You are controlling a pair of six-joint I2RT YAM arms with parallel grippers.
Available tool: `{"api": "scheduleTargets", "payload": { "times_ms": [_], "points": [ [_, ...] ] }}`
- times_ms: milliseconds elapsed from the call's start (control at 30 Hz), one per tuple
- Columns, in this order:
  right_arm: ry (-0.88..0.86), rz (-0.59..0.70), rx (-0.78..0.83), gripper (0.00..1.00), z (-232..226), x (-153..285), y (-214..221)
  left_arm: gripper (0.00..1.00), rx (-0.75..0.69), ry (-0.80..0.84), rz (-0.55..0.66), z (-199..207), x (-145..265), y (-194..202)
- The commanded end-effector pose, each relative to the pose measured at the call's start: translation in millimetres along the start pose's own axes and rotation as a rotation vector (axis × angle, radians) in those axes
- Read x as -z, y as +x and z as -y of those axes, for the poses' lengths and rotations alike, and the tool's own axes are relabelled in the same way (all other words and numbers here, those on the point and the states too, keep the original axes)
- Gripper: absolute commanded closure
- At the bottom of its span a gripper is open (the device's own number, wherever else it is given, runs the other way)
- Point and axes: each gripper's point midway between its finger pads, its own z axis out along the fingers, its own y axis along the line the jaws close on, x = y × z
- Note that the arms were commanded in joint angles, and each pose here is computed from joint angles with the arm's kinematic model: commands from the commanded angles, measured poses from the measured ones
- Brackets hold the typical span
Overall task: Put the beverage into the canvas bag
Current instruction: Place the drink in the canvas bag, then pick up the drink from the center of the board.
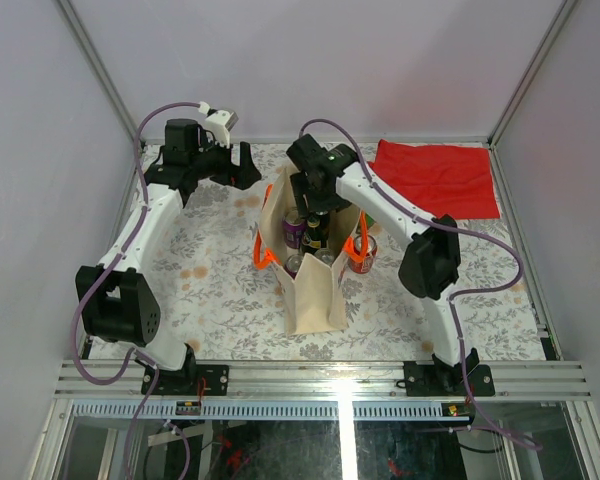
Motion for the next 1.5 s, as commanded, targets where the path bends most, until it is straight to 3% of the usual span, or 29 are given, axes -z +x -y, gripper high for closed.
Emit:
{"api": "scheduleTargets", "payload": {
  "times_ms": [0, 300, 533, 667, 900, 1133, 1467],
  "points": [
    [-0.01, 0.199, -0.062, 0.2, 10.2, 62.8, -41.5, 0.12, -0.05, 0.004, 0.075, 2.8, 6.7, -21.3],
    [-0.092, 0.445, -0.138, 0.21, 11.3, 116.6, -84.0, 0.12, -0.053, 0.001, 0.085, 4.6, 10.7, -24.9],
    [-0.049, 0.648, -0.259, 0.2, 43.9, 176.9, -114.1, 0.12, -0.061, 0.002, 0.105, 7.8, 14.6, -34.4],
    [0.071, 0.552, -0.406, 0.2, 95.4, 170.7, -99.5, 0.12, -0.066, 0.005, 0.102, 10.9, 16.5, -34.7],
    [0.219, 0.314, -0.507, 0.21, 163.8, 126.0, -37.6, 0.12, -0.074, -0.001, 0.093, 15.0, 20.2, -33.1],
    [0.242, 0.102, -0.495, 0.21, 166.4, 90.1, 12.6, 0.11, -0.091, 0.0, 0.084, 21.2, 24.4, -31.9],
    [0.14, -0.02, -0.478, 0.22, 122.2, 59.8, 72.6, 0.12, -0.108, 0.007, 0.07, 28.2, 25.8, -30.2]
  ]
}}
